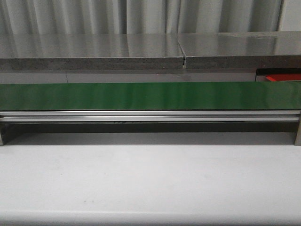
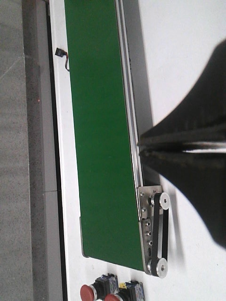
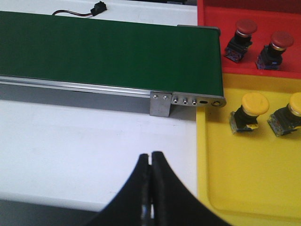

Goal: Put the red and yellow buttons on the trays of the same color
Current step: 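Lift the open right gripper away from the trays, then move the left gripper over a red button on the table, then grasp the red button with the left gripper and lift it over the belt, then set the red button on the belt with the left gripper, release, then move the left gripper over a yellow button on the table, then grasp the yellow button with the left gripper, set it on the belt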

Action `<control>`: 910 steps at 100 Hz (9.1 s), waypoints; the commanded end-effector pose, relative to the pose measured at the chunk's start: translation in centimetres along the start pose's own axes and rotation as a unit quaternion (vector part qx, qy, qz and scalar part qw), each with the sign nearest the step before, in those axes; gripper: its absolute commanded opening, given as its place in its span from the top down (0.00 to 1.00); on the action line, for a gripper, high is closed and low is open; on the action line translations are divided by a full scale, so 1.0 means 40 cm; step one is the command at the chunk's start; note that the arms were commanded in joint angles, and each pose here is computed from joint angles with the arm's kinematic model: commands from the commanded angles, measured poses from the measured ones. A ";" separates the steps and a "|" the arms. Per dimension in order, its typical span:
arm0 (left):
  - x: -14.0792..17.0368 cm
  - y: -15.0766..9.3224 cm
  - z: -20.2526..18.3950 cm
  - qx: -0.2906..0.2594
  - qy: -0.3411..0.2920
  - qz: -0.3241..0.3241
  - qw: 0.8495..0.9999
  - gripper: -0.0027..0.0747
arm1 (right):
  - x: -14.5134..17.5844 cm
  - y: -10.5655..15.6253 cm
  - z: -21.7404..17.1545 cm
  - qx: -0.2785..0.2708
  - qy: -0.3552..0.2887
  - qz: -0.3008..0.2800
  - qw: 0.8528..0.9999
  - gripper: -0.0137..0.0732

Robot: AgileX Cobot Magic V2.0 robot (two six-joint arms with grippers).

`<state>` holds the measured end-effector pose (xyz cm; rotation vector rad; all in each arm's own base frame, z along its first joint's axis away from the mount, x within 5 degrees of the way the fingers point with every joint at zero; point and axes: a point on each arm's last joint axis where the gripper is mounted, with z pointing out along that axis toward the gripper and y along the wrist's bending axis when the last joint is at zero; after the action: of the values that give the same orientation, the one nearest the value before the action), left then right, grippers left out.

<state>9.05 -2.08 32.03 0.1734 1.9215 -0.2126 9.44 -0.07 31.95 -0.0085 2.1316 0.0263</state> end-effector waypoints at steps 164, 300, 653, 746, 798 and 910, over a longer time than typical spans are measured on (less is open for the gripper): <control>-0.258 0.219 0.229 -0.139 0.093 -0.127 0.978 0.15 | -0.030 -0.002 -0.012 0.007 -0.042 -0.004 0.999 0.98; -0.081 0.617 0.715 -0.183 0.229 -0.264 0.919 0.25 | -0.030 -0.002 -0.012 0.007 -0.042 -0.004 0.999 0.98; -0.287 0.574 0.560 -0.189 0.187 -0.151 0.952 0.20 | -0.030 -0.002 -0.012 0.007 -0.042 -0.004 0.999 0.98; -0.086 0.771 0.672 -0.254 0.201 -0.184 0.928 0.20 | -0.030 -0.002 -0.012 0.007 -0.042 -0.004 0.999 0.98; -0.048 0.811 0.734 -0.252 0.198 -0.198 0.927 0.31 | -0.030 -0.002 -0.012 0.007 -0.042 -0.004 0.999 0.98; -0.327 0.452 0.650 -0.116 0.169 -0.141 0.969 0.99 | -0.030 -0.002 -0.012 0.007 -0.042 -0.004 0.999 0.98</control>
<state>41.99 10.66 30.92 -0.2761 2.3882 -0.1478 9.42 -0.06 31.96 -0.0091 2.1309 0.0259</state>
